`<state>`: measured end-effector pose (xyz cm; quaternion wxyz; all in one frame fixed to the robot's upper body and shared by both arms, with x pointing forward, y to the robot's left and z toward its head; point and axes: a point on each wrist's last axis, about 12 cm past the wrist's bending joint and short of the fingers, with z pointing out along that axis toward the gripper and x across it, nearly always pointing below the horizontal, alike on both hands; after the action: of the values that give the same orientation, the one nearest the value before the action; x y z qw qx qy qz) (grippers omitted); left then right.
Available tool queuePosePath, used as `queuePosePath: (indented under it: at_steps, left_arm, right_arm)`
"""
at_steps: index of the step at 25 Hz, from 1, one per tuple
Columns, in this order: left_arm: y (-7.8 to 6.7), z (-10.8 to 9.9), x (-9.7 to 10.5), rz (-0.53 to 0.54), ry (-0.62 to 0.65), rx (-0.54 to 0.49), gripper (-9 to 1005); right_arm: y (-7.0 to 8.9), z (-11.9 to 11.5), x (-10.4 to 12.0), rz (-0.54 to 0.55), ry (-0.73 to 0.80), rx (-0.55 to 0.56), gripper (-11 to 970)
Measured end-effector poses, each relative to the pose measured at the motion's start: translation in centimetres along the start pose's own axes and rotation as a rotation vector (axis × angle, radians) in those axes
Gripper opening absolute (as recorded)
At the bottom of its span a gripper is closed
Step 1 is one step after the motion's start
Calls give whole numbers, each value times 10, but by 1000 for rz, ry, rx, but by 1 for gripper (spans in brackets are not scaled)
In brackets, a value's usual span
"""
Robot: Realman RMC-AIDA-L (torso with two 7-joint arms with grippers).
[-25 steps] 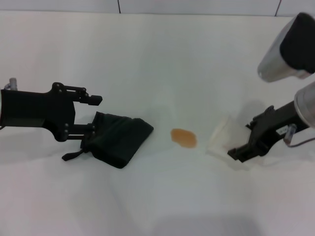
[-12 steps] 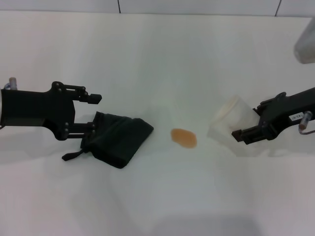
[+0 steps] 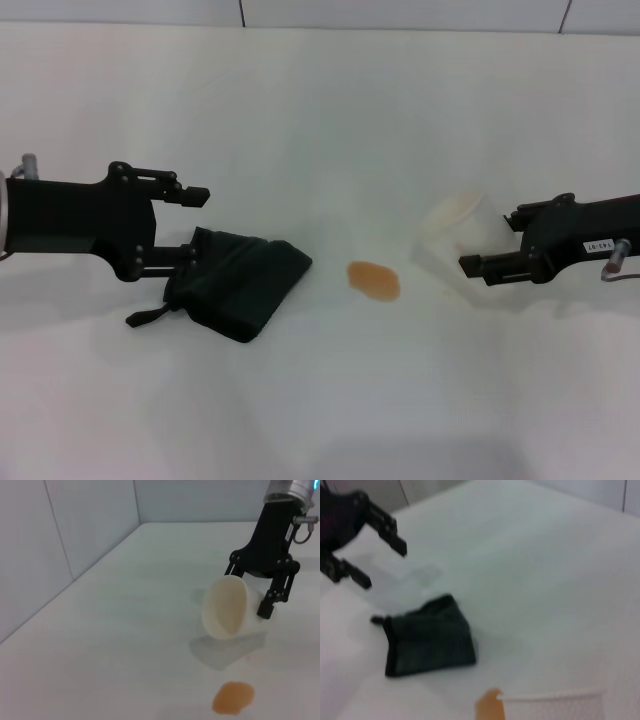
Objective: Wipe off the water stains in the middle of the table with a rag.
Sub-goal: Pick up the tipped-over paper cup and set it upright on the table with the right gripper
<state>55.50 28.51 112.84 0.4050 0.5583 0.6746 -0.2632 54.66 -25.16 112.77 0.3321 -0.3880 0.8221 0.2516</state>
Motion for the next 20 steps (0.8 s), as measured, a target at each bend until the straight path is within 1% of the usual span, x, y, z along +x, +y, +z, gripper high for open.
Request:
queuePosePath:
  at_steps: [7, 11, 13, 20]
  left_arm:
    - [0, 1, -1, 2, -3, 2, 608]
    - [0, 2, -1, 1, -5, 4, 608]
    - [-1, 3, -2, 4, -13, 3, 607]
    - [-2, 4, -2, 5, -27, 0, 606]
  right_arm:
    - [-12, -1, 13, 13, -130, -10, 689]
    - [-16, -1, 19, 19, -155, -2, 689]
    - [-21, 2, 27, 28, -187, 15, 689]
    - [-28, 3, 38, 41, -259, 36, 689]
